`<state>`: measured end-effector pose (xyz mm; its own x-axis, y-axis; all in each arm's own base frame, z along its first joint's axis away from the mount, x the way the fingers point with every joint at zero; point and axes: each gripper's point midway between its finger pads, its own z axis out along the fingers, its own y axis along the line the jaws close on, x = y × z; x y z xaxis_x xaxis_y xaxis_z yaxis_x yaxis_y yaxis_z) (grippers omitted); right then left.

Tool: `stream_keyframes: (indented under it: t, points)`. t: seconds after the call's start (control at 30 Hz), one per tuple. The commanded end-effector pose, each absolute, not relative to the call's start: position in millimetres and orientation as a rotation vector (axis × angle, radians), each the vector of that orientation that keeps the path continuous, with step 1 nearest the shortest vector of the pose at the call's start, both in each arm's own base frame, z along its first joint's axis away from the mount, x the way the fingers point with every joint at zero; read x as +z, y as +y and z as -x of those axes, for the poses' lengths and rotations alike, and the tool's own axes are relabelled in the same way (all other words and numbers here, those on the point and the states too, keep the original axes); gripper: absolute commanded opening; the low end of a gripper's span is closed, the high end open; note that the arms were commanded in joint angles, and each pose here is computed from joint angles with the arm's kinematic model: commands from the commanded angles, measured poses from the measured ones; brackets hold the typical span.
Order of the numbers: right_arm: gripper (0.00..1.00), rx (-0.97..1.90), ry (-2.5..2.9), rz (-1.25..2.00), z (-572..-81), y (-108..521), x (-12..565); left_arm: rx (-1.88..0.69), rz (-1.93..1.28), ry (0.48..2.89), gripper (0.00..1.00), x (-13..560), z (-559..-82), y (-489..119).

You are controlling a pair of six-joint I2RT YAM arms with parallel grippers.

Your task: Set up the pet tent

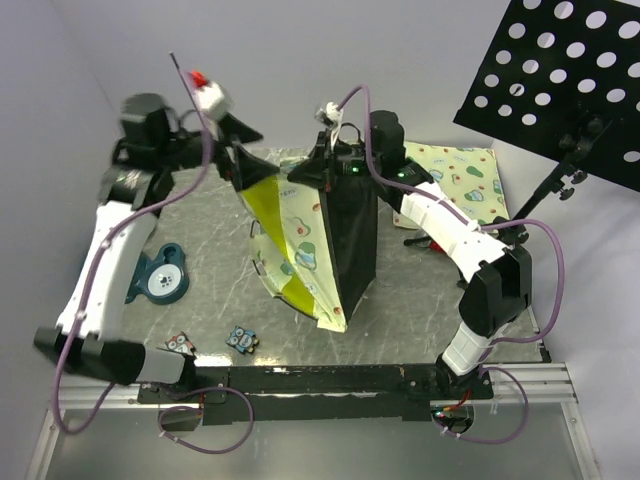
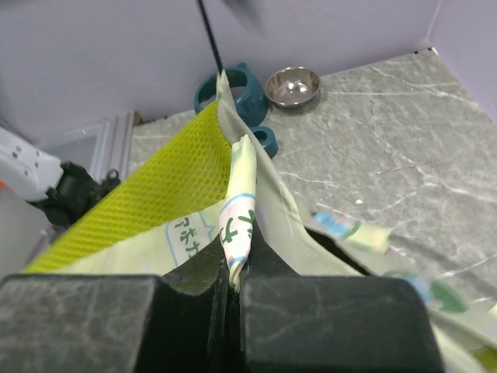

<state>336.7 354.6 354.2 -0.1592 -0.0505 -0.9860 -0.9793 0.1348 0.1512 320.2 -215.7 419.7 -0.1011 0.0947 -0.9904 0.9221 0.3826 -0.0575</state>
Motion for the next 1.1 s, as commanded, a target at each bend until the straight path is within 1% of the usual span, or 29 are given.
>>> stream_keyframes:
  t: [0.0,0.07,0.17,0.23,0.33,0.4,0.43,0.47,0.5,0.57,0.83,1.07]
  points:
    - [0.00,1.237,1.386,0.972,-342.1,342.0,393.3,-0.939,-0.728,1.187,1.00,560.8,-271.3,-187.0]
    - [0.00,1.253,1.400,0.936,-345.0,336.7,397.3,-0.992,-0.586,1.138,1.00,585.1,-265.3,-158.0]
    - [0.00,1.266,1.402,0.904,-346.0,332.5,405.9,-0.981,-0.401,1.079,1.00,615.6,-262.4,-106.3]
    - [0.00,1.285,1.397,0.896,-344.3,333.0,411.4,-0.963,-0.320,1.039,0.98,622.2,-262.3,-79.4]
    - [0.00,1.300,1.387,0.885,-342.9,333.3,418.1,-0.863,-0.329,1.001,0.81,612.1,-258.5,-59.2]
    - [0.00,1.304,1.388,0.886,-341.9,333.1,419.9,-0.837,-0.339,0.990,0.75,605.5,-256.4,-55.2]
    - [0.00,1.300,1.391,0.884,-342.9,331.9,420.5,-0.819,-0.365,0.982,0.74,603.2,-254.3,-56.0]
    - [0.00,1.293,1.394,0.880,-344.2,331.1,420.5,-0.792,-0.383,0.966,0.76,602.4,-251.4,-56.4]
    - [0.00,1.293,1.395,0.881,-343.8,330.9,420.7,-0.774,-0.390,0.948,0.80,603.4,-248.0,-56.9]
    - [0.00,1.292,1.397,0.875,-344.7,329.8,420.3,-0.744,-0.448,0.912,0.85,604.1,-240.1,-62.7]
    - [0.00,1.362,1.391,0.878,-339.8,333.3,423.9,-0.729,-0.686,0.824,0.84,593.2,-238.8,-99.2]
    - [0.00,1.405,1.368,0.911,-331.8,335.0,424.7,-0.803,-0.510,0.840,0.83,608.6,-274.9,-84.4]
